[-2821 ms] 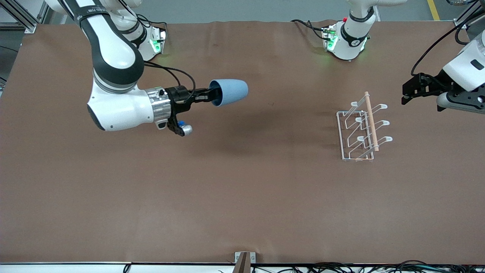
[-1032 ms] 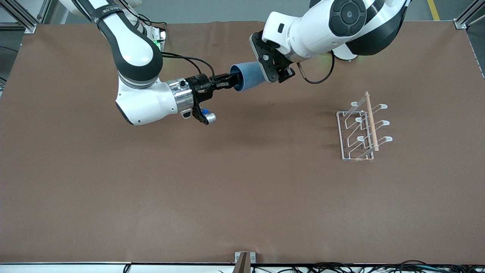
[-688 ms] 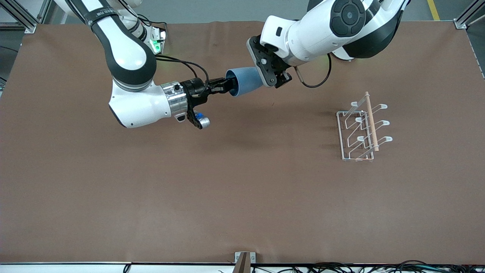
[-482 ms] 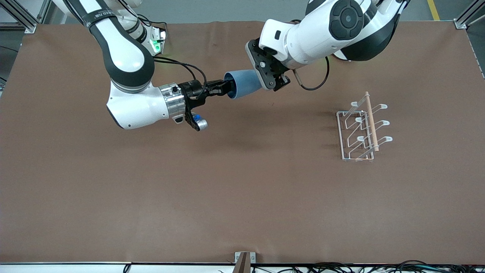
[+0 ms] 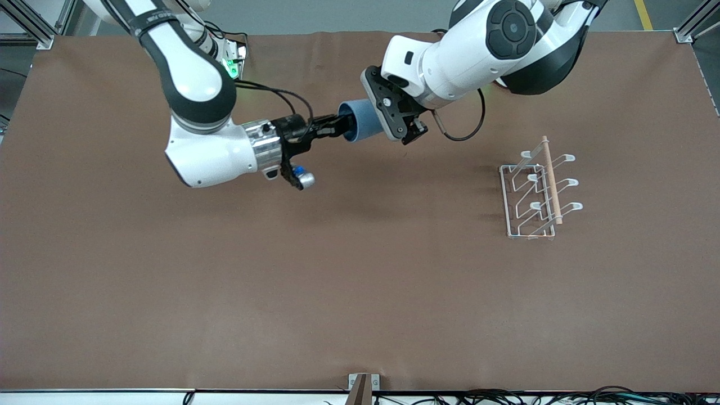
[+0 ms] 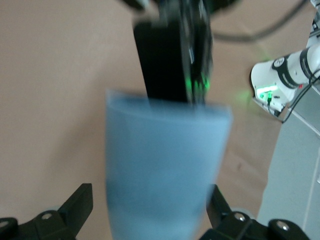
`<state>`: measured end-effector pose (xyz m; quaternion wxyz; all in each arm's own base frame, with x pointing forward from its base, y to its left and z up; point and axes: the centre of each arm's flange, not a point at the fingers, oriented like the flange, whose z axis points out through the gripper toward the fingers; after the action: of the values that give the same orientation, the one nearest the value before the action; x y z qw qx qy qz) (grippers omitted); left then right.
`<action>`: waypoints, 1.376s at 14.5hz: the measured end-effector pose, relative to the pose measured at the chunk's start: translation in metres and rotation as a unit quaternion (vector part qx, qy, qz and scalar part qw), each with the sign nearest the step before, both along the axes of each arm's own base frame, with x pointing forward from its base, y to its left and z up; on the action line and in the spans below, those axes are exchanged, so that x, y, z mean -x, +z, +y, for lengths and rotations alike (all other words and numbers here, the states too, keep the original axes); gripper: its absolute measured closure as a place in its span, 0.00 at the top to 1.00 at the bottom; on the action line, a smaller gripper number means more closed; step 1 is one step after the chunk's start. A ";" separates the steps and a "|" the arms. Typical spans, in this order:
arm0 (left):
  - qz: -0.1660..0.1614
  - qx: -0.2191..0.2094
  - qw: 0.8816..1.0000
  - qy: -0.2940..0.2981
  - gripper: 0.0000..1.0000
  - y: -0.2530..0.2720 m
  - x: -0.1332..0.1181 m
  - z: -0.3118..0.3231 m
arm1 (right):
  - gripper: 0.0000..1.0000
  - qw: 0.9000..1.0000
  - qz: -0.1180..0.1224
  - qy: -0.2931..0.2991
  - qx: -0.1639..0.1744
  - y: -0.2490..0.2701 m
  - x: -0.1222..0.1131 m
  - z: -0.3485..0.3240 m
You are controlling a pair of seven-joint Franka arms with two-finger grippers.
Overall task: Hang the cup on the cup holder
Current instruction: 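Grasp the cup with the left gripper while the right gripper releases it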
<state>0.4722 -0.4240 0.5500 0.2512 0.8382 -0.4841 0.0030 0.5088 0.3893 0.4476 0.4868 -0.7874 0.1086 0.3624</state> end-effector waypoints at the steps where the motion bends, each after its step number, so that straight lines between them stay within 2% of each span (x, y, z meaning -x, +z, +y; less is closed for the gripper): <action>1: -0.003 0.003 1.000 -0.002 1.00 0.000 0.002 -0.005 | 0.05 1.000 -0.001 0.003 0.000 0.000 0.003 0.004; 5: -0.011 0.010 1.000 -0.002 1.00 0.001 0.003 -0.010 | 0.05 1.000 0.000 0.004 -0.001 0.000 0.004 0.005; 6: -0.013 0.011 1.000 -0.006 0.95 0.001 0.005 -0.012 | 0.05 1.000 0.000 0.004 -0.001 0.000 0.004 0.005; 7: -0.017 0.013 1.000 -0.013 0.95 0.001 0.006 -0.014 | 0.05 1.000 0.001 0.005 -0.001 0.000 0.004 0.005; 9: -0.026 0.017 0.999 -0.032 0.81 0.001 0.006 -0.014 | 0.05 1.000 0.003 0.004 0.001 -0.003 0.004 0.004; 13: -0.028 0.015 0.999 -0.041 0.80 -0.002 0.006 -0.015 | 0.07 1.000 0.004 0.004 0.003 -0.005 0.005 0.005; 14: -0.033 -0.003 0.998 -0.051 0.80 -0.005 0.007 -0.013 | 0.11 1.000 0.004 0.005 0.002 -0.004 0.006 0.005; 16: -0.038 -0.054 0.995 -0.074 0.80 -0.016 0.009 -0.005 | 0.32 1.000 -0.006 0.009 0.013 -0.002 0.004 0.002; 18: -0.039 -0.104 0.989 -0.093 0.80 -0.024 0.010 0.005 | 0.53 0.997 -0.033 0.019 0.075 -0.002 -0.003 -0.015; 19: -0.042 -0.135 0.985 -0.103 0.80 -0.029 0.009 0.012 | 0.63 0.991 -0.051 0.019 0.120 0.001 -0.009 -0.029; 20: -0.048 -0.172 0.977 -0.116 0.80 -0.033 0.009 0.019 | 0.72 0.982 -0.075 0.015 0.174 0.007 -0.016 -0.047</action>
<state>0.4632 -0.4049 0.5168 0.0778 0.8061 -0.5825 -0.0691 0.5249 0.3427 0.4549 0.3439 -0.8863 0.1211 0.2854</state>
